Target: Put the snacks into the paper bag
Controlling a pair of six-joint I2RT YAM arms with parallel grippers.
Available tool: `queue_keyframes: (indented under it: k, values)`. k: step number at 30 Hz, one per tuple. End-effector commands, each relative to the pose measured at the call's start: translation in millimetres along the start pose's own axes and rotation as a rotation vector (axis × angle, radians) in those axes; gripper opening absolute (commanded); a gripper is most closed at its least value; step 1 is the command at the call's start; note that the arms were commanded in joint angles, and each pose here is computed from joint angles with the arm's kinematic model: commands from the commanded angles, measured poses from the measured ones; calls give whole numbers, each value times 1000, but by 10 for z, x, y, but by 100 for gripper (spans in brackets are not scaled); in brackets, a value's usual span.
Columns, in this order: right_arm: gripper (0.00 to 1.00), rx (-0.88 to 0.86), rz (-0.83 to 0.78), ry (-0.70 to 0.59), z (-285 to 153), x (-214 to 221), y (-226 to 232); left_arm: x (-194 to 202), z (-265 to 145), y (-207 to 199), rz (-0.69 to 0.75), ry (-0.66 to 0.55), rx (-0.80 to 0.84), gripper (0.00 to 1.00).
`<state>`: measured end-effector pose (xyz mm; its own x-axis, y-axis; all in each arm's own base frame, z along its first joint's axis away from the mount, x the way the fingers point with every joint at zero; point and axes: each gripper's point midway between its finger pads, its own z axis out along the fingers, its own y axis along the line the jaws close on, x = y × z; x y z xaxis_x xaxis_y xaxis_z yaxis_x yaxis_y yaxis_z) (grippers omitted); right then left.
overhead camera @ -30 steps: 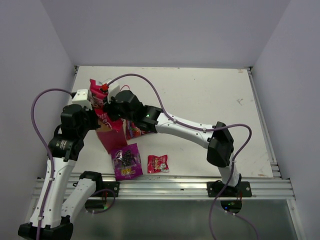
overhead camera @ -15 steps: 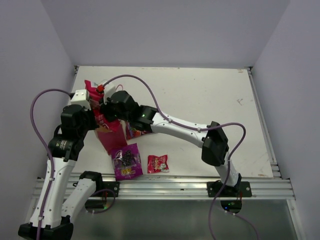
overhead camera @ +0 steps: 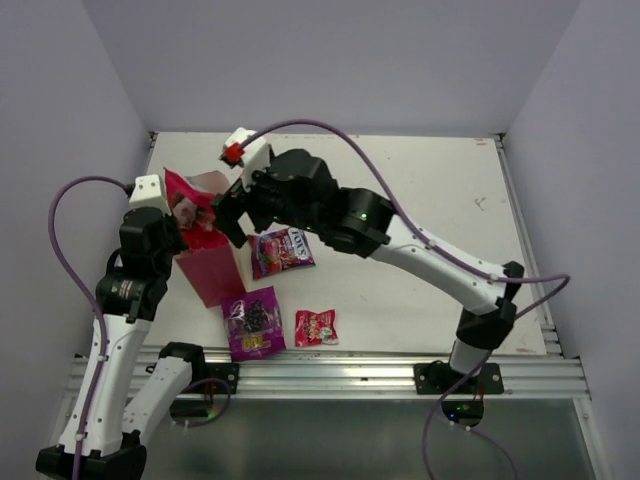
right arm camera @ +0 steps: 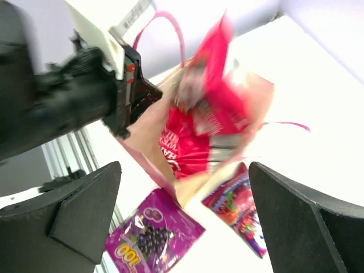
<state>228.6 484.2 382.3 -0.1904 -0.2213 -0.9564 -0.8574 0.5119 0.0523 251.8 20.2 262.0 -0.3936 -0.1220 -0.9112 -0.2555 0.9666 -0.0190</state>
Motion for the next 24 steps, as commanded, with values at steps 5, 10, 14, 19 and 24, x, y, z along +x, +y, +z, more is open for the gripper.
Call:
queue_keyframes:
  k: [5,10,14,19,24]
  values:
    - [99,54,-56,197,-613,951,-246,-121,66,112,-90,-58,-93,0]
    - [98,-81,12,382,-450,1930,-6,-56,48,75,-98,-36,-70,0]
    - [92,-194,64,481,-230,2421,217,-52,3,98,-86,-25,-74,0]
    - [90,-275,108,569,-61,2853,373,-108,-79,116,-84,-35,-70,0]
    - [88,-332,151,600,-29,3004,494,-122,-122,108,-76,-35,-56,0]
